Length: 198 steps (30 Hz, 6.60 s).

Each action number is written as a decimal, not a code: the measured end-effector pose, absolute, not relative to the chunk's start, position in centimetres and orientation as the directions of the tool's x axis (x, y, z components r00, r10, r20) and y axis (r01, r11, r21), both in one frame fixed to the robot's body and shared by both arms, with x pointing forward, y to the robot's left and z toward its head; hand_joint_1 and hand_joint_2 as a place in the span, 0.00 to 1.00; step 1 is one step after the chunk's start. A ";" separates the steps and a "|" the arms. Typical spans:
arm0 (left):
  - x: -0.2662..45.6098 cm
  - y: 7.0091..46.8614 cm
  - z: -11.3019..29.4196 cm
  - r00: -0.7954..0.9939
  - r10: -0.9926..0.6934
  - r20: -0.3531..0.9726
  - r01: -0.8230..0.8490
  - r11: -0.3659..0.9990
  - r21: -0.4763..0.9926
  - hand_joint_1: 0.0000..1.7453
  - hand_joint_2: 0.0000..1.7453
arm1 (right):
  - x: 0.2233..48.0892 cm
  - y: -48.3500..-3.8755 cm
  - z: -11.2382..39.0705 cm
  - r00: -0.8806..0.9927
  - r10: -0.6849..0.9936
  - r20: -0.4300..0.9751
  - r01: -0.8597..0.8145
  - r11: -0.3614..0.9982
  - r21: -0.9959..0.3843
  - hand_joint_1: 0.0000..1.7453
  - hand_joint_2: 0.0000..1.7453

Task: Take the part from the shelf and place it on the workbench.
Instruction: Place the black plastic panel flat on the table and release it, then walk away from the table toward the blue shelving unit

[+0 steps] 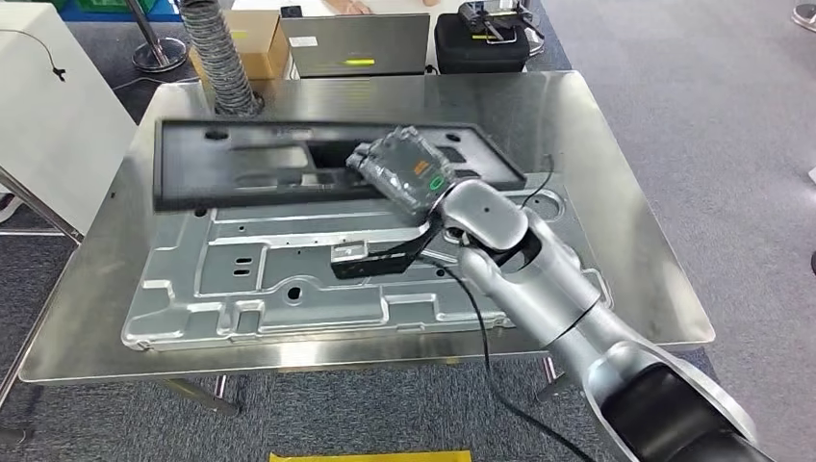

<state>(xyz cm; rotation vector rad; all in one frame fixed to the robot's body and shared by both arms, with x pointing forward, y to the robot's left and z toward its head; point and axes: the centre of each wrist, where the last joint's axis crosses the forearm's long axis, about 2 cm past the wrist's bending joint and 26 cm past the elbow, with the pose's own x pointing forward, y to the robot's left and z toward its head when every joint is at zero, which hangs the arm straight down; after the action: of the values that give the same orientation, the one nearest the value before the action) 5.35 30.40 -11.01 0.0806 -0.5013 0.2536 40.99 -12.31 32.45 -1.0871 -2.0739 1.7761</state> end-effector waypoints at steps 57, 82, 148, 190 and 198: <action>4.6 29.6 -11.1 0.801 0.257 0.541 -0.268 0.962 -0.061 0.00 0.00 | 41.8 -19.5 28.8 -0.813 -0.173 0.556 -0.385 0.876 -0.291 0.00 0.00; 4.5 29.6 -11.1 0.786 0.294 0.543 -0.296 0.951 -0.086 0.00 0.00 | 27.1 -28.8 27.8 -0.842 0.496 0.214 0.526 0.841 0.122 0.00 0.00; 3.1 26.9 -11.2 0.809 0.275 0.520 -0.230 0.962 -0.150 0.00 0.00 | 2.4 -36.8 -10.5 0.894 0.336 0.296 -0.092 0.785 -0.613 0.00 0.00; 3.7 29.1 -11.2 0.803 0.239 0.547 -0.216 0.971 -0.107 0.00 0.00 | 4.0 -30.1 -11.1 0.851 0.454 0.263 -0.370 0.874 -0.314 0.00 0.00; 3.7 29.1 -11.2 0.791 0.247 0.560 -0.225 0.968 -0.109 0.00 0.00 | 4.4 -29.5 -11.1 0.860 0.449 0.241 -0.399 0.888 -0.230 0.00 0.00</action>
<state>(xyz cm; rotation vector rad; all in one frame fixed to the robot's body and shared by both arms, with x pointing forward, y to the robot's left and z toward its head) 3.65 29.14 -11.22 -0.0372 -0.6071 0.2539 4.39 -29.51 -11.13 -0.1746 -0.2943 0.4477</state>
